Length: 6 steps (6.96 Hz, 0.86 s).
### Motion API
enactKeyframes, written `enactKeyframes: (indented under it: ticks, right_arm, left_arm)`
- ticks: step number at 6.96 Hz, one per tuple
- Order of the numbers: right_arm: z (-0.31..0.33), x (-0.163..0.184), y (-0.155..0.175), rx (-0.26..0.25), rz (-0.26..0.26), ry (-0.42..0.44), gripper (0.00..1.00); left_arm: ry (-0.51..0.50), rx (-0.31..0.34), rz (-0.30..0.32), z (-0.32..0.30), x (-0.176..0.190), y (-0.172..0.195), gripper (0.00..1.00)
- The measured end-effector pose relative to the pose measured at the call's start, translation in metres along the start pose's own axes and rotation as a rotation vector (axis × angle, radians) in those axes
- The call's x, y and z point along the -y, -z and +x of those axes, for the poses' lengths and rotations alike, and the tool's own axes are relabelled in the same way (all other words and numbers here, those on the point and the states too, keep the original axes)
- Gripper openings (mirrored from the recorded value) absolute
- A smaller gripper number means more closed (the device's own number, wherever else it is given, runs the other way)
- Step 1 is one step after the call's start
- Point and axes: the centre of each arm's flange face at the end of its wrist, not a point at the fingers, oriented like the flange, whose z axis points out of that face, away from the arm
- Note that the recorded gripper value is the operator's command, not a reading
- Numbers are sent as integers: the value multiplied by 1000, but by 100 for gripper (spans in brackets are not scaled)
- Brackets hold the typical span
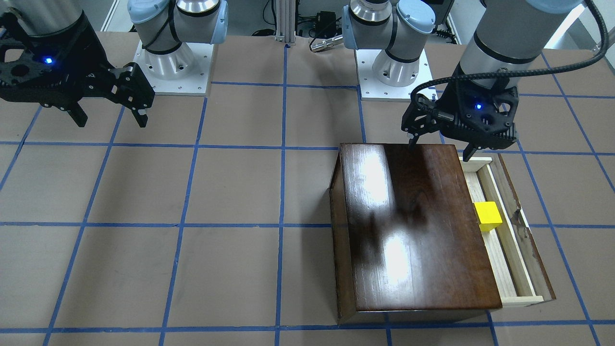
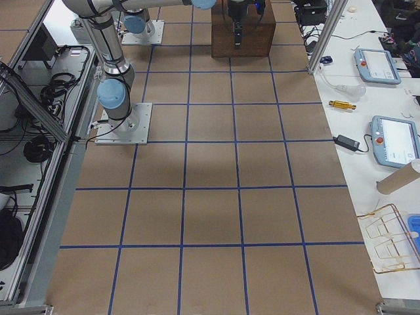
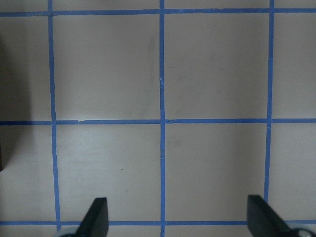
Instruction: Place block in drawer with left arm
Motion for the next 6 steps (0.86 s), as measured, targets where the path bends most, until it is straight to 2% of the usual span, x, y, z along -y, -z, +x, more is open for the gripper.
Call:
enactKeyframes:
  ticks: [1, 3, 6]
  right_arm:
    - [0, 0, 0, 0, 0, 0, 100]
    - [0, 0, 0, 0, 0, 0, 100]
    - [0, 0, 0, 0, 0, 1, 100]
  left_arm:
    - [86, 8, 11, 10, -4, 7, 100]
    - [169, 3, 7, 21, -15, 19, 100]
    - [203, -40, -37, 23, -32, 27, 100]
